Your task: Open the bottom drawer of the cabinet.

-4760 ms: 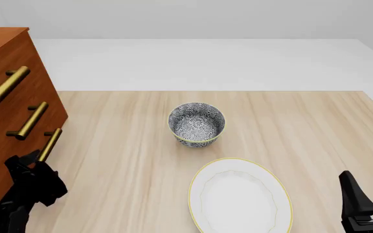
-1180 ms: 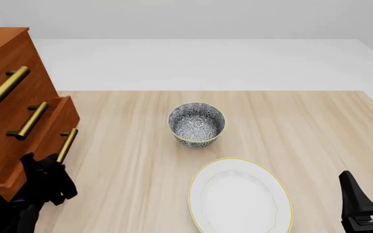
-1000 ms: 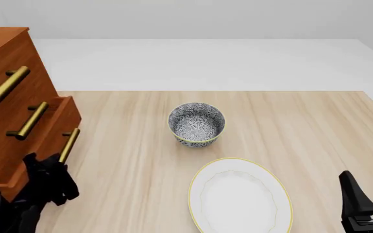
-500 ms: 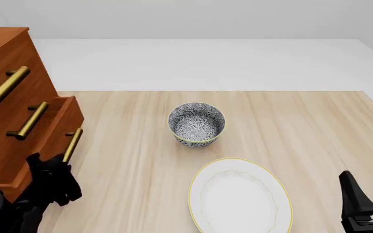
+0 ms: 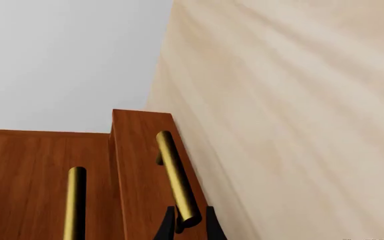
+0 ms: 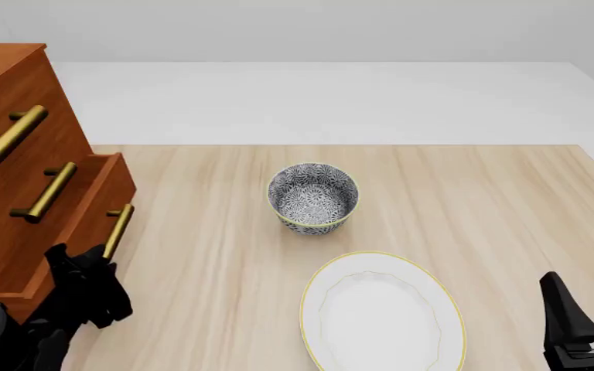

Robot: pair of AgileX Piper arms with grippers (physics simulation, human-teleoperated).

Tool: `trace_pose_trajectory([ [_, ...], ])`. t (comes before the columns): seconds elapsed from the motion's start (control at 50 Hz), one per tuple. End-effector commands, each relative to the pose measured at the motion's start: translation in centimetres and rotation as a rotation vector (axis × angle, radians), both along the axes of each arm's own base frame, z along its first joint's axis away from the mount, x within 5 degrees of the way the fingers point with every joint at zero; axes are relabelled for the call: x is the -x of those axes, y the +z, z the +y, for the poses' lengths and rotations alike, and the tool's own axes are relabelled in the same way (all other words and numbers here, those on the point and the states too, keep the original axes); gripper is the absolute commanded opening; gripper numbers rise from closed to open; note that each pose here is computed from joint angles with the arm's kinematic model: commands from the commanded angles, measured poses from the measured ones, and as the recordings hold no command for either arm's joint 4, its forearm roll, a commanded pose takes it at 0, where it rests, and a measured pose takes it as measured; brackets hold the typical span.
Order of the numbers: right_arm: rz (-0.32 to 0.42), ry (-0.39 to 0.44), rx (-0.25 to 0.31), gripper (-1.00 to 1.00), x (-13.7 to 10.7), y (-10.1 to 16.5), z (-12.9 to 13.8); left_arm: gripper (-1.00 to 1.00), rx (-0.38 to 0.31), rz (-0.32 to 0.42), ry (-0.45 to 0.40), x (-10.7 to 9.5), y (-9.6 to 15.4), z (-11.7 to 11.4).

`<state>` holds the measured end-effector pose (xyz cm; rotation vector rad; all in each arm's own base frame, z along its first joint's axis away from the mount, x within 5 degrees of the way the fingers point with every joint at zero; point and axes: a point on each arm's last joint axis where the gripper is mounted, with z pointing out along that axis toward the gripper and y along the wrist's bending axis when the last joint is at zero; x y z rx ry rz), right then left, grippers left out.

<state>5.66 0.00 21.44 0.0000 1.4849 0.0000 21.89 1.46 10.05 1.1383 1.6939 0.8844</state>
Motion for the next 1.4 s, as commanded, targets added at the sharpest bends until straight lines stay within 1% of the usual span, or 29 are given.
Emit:
trace_pose_trajectory([
  [0.02, 0.0, 0.0, 0.0, 1.0, 0.0, 0.0, 0.0, -1.0, -0.004, 0.036, -0.105, -0.3, -0.9, -1.8],
  [0.56, 0.0, 0.0, 0.0, 1.0, 0.0, 0.0, 0.0, -1.0, 0.005, 0.038, -0.112, -0.3, -1.0, -2.1],
  [0.7, 0.0, 0.0, 0.0, 1.0, 0.0, 0.0, 0.0, -1.0, 0.014, 0.033, -0.113, -0.3, -0.8, -2.2],
  [0.72, 0.0, 0.0, 0.0, 1.0, 0.0, 0.0, 0.0, -1.0, 0.022, 0.033, -0.112, -0.3, -0.7, -2.2],
  [0.74, 0.0, 0.0, 0.0, 1.0, 0.0, 0.0, 0.0, -1.0, 0.046, 0.038, -0.111, -0.5, -0.3, -2.4],
  [0.76, 0.0, 0.0, 0.0, 1.0, 0.0, 0.0, 0.0, -1.0, 0.046, 0.038, -0.111, -0.5, -0.3, -2.4],
  [0.78, 0.0, 0.0, 0.0, 1.0, 0.0, 0.0, 0.0, -1.0, 0.031, 0.032, -0.114, -0.4, -0.4, -2.3],
  [0.8, 0.0, 0.0, 0.0, 1.0, 0.0, 0.0, 0.0, -1.0, 0.045, 0.034, -0.115, -0.4, -0.2, -2.5],
  [0.82, 0.0, 0.0, 0.0, 1.0, 0.0, 0.0, 0.0, 1.0, 0.04, 0.033, -0.117, -0.4, -0.2, -2.5],
  [0.86, 0.0, 0.0, 0.0, 1.0, 0.0, 0.0, 0.0, 1.0, 0.047, 0.027, -0.119, -0.3, -0.1, -2.6],
  [0.88, 0.0, 0.0, 0.0, 1.0, 0.0, 0.0, 0.0, 1.0, 0.055, 0.034, -0.135, -0.1, 0.0, -3.0],
  [0.9, 0.0, 0.0, 0.0, 1.0, 0.0, 0.0, 0.0, 1.0, 0.055, 0.034, -0.135, -0.1, 0.0, -3.0],
  [0.92, 0.0, 0.0, 0.0, 1.0, 0.0, 0.0, 0.0, 1.0, 0.071, 0.025, -0.125, -0.2, 0.3, -2.9],
  [0.94, 0.0, 0.0, 0.0, 1.0, 0.0, 0.0, 0.0, 1.0, 0.059, 0.028, -0.132, 0.1, 0.2, -3.0],
  [0.98, 0.0, 0.0, 0.0, 1.0, 0.0, 0.0, 0.0, 1.0, 0.059, 0.028, -0.132, 0.1, 0.2, -3.0],
  [1.02, 0.0, 0.0, 0.0, 1.0, 0.0, 0.0, 0.0, 1.0, 0.058, 0.027, -0.134, 0.7, 0.7, -3.0],
  [1.1, 0.0, 0.0, 0.0, 1.0, 0.0, 0.0, 0.0, 1.0, 0.06, 0.019, -0.137, 1.2, 1.3, -3.0],
  [1.18, 0.0, 0.0, 0.0, 1.0, 0.0, 0.0, 0.0, 1.0, 0.053, 0.001, -0.143, 2.3, 2.2, -3.0],
  [1.22, 0.0, 0.0, 0.0, 1.0, 0.0, 0.0, 0.0, 1.0, 0.062, -0.016, -0.149, 2.8, 3.1, -3.1],
  [1.3, 0.0, 0.0, 0.0, 1.0, 0.0, 0.0, 0.0, 1.0, 0.051, -0.04, -0.152, 3.6, 3.9, -3.0],
  [1.34, 0.0, 0.0, 0.0, 1.0, 0.0, 0.0, 0.0, 1.0, 0.042, -0.044, -0.153, 4.2, 4.3, -2.9],
  [1.36, 0.0, 0.0, 0.0, 1.0, 0.0, 0.0, 0.0, 1.0, 0.042, -0.044, -0.153, 4.2, 4.3, -2.9],
  [1.38, 0.0, 0.0, 0.0, 1.0, 0.0, 0.0, 0.0, 1.0, 0.026, -0.058, -0.148, 4.5, 4.4, -2.7],
  [1.4, 0.0, 0.0, 0.0, 1.0, 0.0, 0.0, 0.0, 1.0, 0.026, -0.068, -0.138, 4.8, 4.9, -2.5],
])
